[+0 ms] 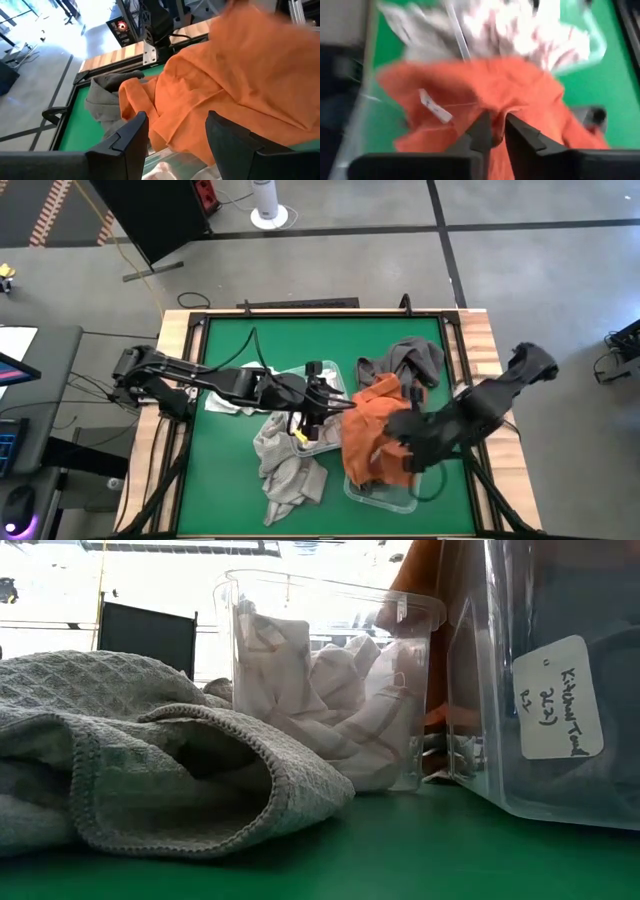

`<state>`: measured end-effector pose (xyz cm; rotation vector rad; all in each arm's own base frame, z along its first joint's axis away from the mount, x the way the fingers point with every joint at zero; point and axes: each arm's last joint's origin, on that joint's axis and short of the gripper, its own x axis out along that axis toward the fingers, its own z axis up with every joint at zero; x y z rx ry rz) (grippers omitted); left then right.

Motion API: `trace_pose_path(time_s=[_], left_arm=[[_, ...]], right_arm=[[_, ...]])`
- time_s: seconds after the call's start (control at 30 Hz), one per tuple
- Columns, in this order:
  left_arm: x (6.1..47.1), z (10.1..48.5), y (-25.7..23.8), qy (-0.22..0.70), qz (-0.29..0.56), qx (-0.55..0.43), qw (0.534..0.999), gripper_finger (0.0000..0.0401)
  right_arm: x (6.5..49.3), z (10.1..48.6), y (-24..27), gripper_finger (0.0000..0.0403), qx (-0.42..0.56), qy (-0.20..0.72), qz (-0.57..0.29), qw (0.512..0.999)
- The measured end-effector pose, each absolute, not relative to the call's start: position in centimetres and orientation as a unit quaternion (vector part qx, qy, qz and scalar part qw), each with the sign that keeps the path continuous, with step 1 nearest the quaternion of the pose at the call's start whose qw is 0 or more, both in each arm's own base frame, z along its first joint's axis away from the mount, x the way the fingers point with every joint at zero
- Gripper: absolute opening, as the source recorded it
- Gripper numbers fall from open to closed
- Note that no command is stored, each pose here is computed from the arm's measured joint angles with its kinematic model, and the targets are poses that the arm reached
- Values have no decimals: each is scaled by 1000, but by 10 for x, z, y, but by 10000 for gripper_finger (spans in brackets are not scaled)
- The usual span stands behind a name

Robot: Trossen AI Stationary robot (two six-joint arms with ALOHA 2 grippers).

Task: Sort microfiber towel by color & place in baskets
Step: Put the orange microfiber towel into the right transparent bin

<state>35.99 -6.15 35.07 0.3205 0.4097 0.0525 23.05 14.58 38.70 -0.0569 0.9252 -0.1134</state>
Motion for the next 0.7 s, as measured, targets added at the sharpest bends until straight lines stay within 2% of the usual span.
trace_pose_path(time_s=[0.2, 0.33, 0.4, 0.5, 0.63, 0.7], left_arm=[[346, 362, -67, 202, 15, 160, 966, 187], [329, 376, -68, 194, 10, 159, 968, 187], [319, 385, -67, 184, 9, 157, 970, 187], [307, 397, -65, 170, 11, 145, 975, 187], [293, 408, -61, 157, 17, 121, 980, 187], [289, 410, -60, 159, 19, 113, 981, 187]], right_arm=[[246, 332, 147, 167, -28, 520, -99, 848], [250, 316, 149, 234, 28, 568, -68, 820], [249, 317, 149, 261, 47, 586, -45, 808], [239, 333, 141, 284, 55, 605, -56, 792], [220, 365, 121, 292, 68, 604, -84, 789], [214, 376, 111, 293, 55, 579, -106, 806]])
